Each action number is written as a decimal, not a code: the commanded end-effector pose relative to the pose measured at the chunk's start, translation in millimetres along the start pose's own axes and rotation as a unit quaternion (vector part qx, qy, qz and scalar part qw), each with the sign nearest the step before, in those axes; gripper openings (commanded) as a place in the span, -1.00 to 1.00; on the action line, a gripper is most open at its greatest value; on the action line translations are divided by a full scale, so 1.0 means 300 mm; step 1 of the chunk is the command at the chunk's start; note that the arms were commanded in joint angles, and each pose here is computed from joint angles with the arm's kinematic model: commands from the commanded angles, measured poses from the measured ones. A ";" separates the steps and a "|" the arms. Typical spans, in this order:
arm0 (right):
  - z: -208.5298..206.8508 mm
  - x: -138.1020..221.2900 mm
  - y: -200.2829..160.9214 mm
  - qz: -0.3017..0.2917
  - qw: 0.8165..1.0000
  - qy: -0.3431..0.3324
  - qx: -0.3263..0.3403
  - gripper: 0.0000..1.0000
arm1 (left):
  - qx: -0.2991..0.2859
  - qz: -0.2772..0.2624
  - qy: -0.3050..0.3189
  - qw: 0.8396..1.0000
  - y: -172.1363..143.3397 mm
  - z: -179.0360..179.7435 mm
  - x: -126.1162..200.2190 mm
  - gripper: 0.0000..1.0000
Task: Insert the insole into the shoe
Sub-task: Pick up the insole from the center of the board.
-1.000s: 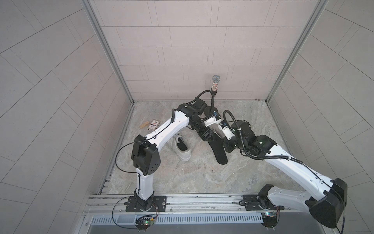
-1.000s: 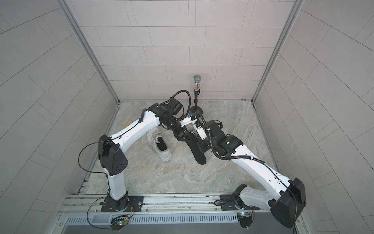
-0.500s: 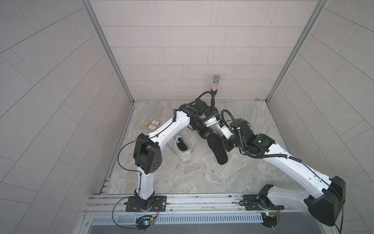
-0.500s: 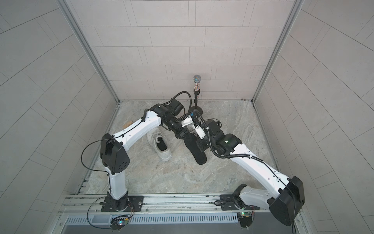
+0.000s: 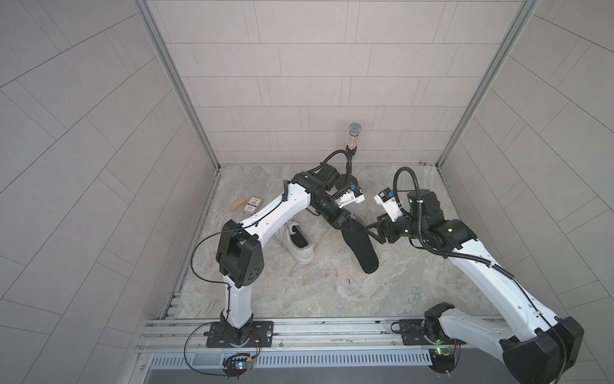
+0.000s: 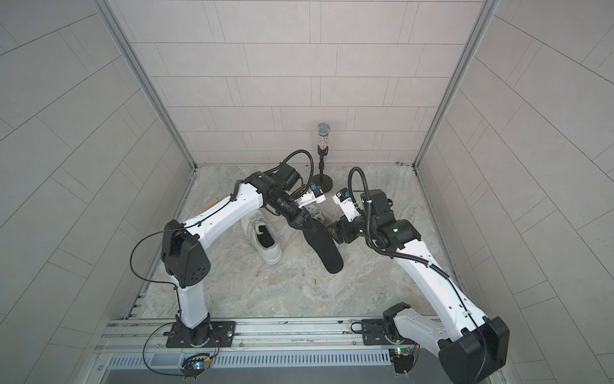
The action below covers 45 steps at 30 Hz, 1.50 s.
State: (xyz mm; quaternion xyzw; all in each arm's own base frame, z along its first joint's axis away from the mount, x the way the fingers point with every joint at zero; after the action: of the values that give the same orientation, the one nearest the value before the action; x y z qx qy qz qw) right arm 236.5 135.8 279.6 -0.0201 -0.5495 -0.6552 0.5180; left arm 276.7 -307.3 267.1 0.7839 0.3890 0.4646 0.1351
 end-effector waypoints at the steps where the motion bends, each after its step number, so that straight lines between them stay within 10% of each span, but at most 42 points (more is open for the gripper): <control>1: 0.028 -0.041 -0.017 0.007 0.998 0.070 0.000 0.52 | -0.011 -0.025 -0.021 0.999 0.019 -0.056 0.036 -1.00; 11: 0.099 -0.121 -0.031 -0.004 0.999 0.033 0.027 -0.09 | 0.069 -0.081 0.038 0.994 0.063 0.004 0.070 -1.00; 17: 0.122 -0.149 -0.068 -0.034 0.991 -0.095 0.086 0.51 | 0.139 -0.088 0.058 0.985 0.052 0.032 0.097 -1.00; 19: 0.130 -0.165 -0.072 -0.047 0.989 -0.101 0.097 1.00 | 0.154 -0.090 0.061 0.982 0.048 0.033 0.103 -1.00; 24: 0.126 -0.210 -0.074 -0.078 0.981 -0.122 0.128 1.00 | 0.157 -0.095 0.039 0.982 0.047 -0.002 0.120 -1.00; 45: 0.078 -0.169 -0.092 -0.096 0.958 -0.192 0.191 -0.19 | 0.186 -0.086 0.080 0.975 0.017 0.048 0.145 -1.00</control>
State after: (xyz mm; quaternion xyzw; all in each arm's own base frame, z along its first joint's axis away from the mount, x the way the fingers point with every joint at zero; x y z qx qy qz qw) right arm 231.4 192.2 238.2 0.0175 -0.7440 -0.5731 0.3431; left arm 300.0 -282.7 290.4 0.7252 0.5372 0.4305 0.0122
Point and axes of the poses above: each gripper's point midway between its finger pads, its own x axis back along the fingers, its own z axis along the line the jaws close on, y = z × x, the point moved 7 cm from there along x, back along the fingers, and after that the axes turned 8 degrees about -x, right-handed, at the moved point
